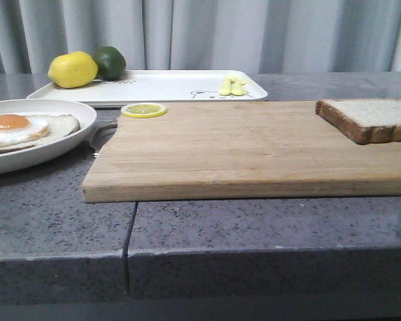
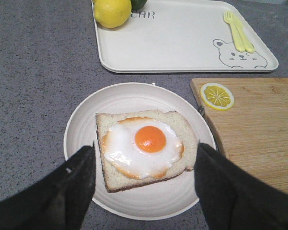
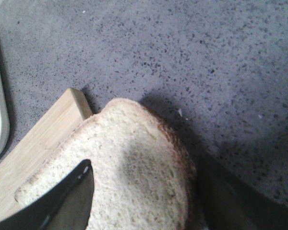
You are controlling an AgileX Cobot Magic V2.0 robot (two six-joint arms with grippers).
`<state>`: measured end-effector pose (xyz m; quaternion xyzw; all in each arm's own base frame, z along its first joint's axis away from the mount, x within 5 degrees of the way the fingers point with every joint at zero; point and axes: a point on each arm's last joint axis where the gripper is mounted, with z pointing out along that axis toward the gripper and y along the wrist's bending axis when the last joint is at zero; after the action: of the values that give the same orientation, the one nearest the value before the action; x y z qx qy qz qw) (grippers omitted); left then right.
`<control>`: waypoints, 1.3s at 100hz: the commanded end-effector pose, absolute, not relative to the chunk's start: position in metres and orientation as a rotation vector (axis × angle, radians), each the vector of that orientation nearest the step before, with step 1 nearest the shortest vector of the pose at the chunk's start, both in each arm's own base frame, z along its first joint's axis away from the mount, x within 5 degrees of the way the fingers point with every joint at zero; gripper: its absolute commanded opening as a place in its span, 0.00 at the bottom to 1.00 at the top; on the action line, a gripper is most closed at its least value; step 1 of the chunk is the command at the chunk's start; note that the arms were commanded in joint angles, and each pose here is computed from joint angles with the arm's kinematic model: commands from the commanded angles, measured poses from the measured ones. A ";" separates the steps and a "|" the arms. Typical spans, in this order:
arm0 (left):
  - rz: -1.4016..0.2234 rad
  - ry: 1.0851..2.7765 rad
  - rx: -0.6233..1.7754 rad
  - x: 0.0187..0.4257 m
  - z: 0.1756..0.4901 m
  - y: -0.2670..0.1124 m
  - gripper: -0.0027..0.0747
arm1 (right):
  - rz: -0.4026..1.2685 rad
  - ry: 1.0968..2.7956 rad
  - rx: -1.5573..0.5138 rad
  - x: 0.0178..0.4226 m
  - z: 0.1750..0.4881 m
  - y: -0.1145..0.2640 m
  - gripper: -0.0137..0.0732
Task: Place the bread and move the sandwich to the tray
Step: 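Lower the right gripper and grasp the bread slice's edge, then lift the bread slice with the right gripper toward the plate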
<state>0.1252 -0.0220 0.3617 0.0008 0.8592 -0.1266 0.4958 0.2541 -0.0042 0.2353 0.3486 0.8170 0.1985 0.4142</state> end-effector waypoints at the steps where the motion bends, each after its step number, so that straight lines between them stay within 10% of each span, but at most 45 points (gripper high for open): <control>1: -0.326 1.988 -0.021 0.127 0.378 -0.022 0.58 | 0.482 1.972 0.870 0.260 0.250 -0.010 0.70; 75: -0.326 1.988 -0.021 0.127 0.378 -0.022 0.58 | 0.531 2.117 0.937 0.270 0.208 -0.004 0.69; 108: -0.326 1.988 -0.021 0.127 0.378 -0.022 0.58 | 0.537 2.125 0.948 0.269 0.205 -0.003 0.19; 130: -0.326 1.988 -0.021 0.127 0.378 -0.022 0.58 | 0.546 2.100 0.934 0.267 0.213 -0.003 0.08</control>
<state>0.1251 -0.0221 0.3616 0.0010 0.8598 -0.1267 0.4947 0.2685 -0.0066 0.2037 0.3832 0.8225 0.1966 0.3715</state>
